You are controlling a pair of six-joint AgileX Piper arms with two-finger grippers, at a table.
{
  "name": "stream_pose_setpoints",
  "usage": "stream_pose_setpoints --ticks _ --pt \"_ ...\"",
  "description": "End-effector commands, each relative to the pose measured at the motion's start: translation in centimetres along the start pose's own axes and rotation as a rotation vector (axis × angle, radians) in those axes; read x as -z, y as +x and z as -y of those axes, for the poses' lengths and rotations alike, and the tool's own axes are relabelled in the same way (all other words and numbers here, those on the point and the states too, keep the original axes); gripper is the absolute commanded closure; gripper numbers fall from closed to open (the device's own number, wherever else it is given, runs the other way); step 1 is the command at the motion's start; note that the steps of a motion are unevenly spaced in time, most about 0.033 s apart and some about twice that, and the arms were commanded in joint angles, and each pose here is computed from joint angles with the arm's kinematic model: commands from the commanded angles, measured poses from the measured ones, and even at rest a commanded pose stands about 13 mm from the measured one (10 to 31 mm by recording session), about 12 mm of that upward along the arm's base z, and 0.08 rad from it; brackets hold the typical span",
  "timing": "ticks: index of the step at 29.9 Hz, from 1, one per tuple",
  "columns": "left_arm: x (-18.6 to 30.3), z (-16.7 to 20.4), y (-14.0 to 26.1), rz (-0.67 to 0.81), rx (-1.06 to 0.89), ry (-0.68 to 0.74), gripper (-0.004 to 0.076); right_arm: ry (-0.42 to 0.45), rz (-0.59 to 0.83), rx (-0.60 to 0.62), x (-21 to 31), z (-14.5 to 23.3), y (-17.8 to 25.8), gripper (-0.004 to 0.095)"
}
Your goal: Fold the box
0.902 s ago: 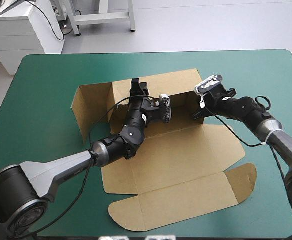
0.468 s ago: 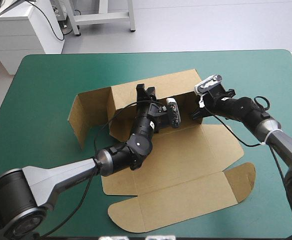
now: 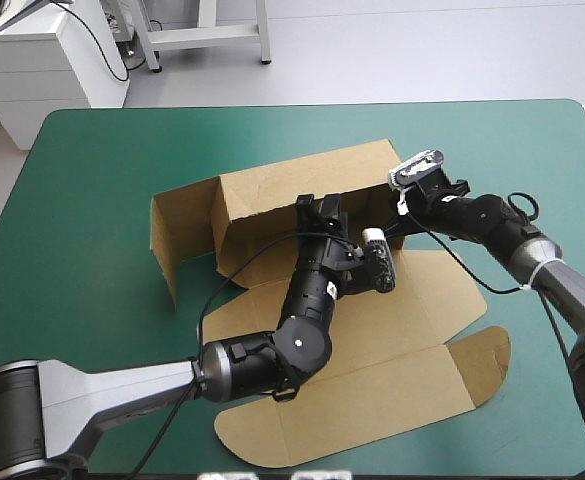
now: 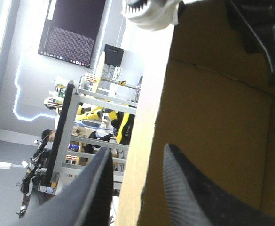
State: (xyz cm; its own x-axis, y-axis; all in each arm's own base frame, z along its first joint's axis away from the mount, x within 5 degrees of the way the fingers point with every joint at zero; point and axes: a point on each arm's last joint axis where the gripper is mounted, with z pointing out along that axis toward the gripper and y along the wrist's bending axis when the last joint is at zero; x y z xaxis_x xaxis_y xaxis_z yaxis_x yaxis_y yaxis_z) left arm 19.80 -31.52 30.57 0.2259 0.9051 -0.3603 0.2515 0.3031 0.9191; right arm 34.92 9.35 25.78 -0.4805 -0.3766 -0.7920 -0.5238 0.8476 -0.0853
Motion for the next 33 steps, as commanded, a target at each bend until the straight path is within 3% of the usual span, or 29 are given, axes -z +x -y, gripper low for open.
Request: stream_pose_setpoints --ticks 1,3,12,23,33 --pt "2.4 -3.8 -0.9 0.022 0.039 -0.171 0.0596 -0.042 0.012 0.04 1.0 -0.7 -0.9 0.0908" --pt "2.9 -4.8 -0.8 0.037 0.059 -0.181 0.0729 -0.042 0.012 0.033 1.0 -0.7 -0.9 0.0908" --pt "4.5 -9.5 1.0 0.044 0.17 -0.222 0.0725 -0.055 0.006 -0.036 1.1 -0.8 -0.9 0.0908" --pt "1.9 -18.9 8.6 -0.156 0.603 -0.18 0.0724 -0.016 -0.026 -0.081 5.4 -1.1 -1.9 0.0908" --pt "0.8 -22.6 15.8 -0.352 0.813 -0.111 0.0724 -0.061 -0.14 -0.23 8.5 -1.9 -2.5 0.0908"
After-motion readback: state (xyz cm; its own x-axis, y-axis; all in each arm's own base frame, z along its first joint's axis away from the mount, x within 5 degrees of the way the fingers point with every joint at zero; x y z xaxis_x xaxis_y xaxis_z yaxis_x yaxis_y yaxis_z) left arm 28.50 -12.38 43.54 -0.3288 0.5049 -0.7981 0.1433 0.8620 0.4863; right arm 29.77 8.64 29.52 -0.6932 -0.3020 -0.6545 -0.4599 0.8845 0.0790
